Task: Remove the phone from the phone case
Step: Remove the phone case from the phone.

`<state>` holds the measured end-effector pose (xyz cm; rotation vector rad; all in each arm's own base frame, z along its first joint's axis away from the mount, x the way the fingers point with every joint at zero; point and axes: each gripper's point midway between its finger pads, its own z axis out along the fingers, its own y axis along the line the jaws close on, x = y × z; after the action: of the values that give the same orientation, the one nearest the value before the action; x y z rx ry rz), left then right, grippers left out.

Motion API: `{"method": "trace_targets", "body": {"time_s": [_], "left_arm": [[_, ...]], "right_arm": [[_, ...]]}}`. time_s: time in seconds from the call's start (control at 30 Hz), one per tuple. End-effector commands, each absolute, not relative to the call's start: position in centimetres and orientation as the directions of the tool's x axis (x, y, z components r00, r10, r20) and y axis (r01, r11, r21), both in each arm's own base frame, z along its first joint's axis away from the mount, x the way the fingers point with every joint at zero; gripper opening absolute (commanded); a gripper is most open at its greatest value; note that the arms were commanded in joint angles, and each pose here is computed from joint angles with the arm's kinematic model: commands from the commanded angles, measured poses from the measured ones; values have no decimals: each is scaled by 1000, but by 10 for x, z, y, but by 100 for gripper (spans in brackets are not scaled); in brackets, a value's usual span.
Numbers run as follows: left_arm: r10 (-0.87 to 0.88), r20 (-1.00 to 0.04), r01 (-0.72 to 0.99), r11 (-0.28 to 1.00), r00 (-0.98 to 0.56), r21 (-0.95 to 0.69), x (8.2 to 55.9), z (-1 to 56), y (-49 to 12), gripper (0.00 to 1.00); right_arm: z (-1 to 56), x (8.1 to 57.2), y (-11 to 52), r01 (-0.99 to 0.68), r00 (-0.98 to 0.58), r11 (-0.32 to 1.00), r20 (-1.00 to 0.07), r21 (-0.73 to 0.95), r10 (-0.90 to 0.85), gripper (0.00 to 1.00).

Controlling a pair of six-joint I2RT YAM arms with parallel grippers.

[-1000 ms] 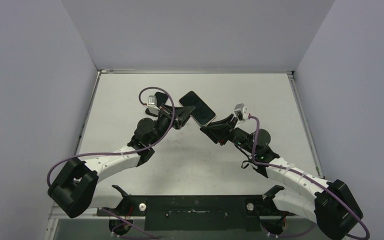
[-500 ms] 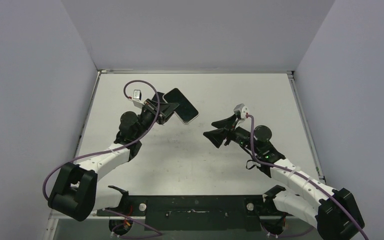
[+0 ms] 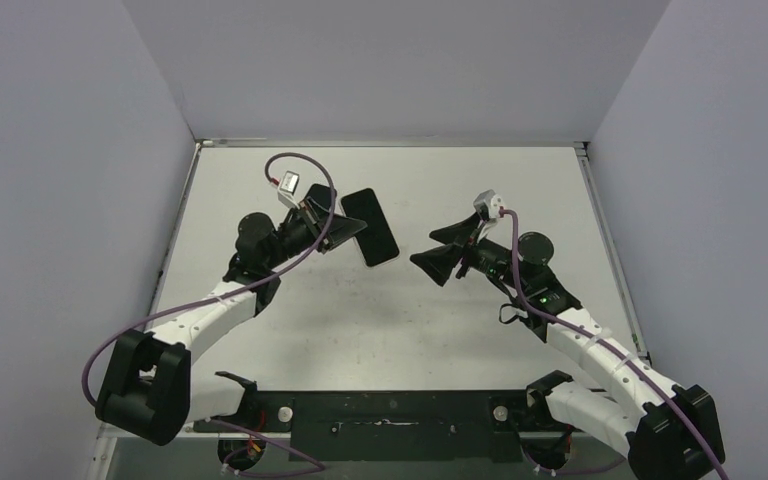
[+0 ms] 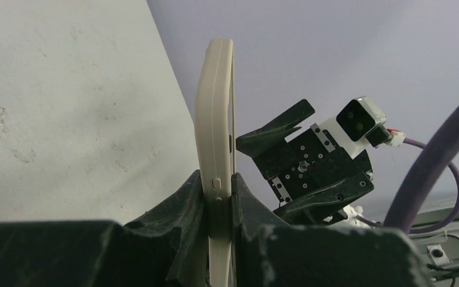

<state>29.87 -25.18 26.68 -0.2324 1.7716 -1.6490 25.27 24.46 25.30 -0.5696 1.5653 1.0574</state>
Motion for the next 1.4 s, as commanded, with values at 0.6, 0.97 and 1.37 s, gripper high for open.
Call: {"method": "trace_targets", "body": {"time_s": [0.6,0.97,1.37], "left_arm": [[-230,-622,627,58,-749,-777,277,311,-281,0],[-226,-640,653,25,-734,-757,266,324,-279,0],[-199,-670,683,5,-715,-731,252,327,-277,0]], "right_arm": [[261,225,262,-921,-226,294,-965,257,134,75],[252,209,288,-958,-237,148,-969,246,75,63],[259,200,298,-969,-241,48,-968,244,69,53]]}}
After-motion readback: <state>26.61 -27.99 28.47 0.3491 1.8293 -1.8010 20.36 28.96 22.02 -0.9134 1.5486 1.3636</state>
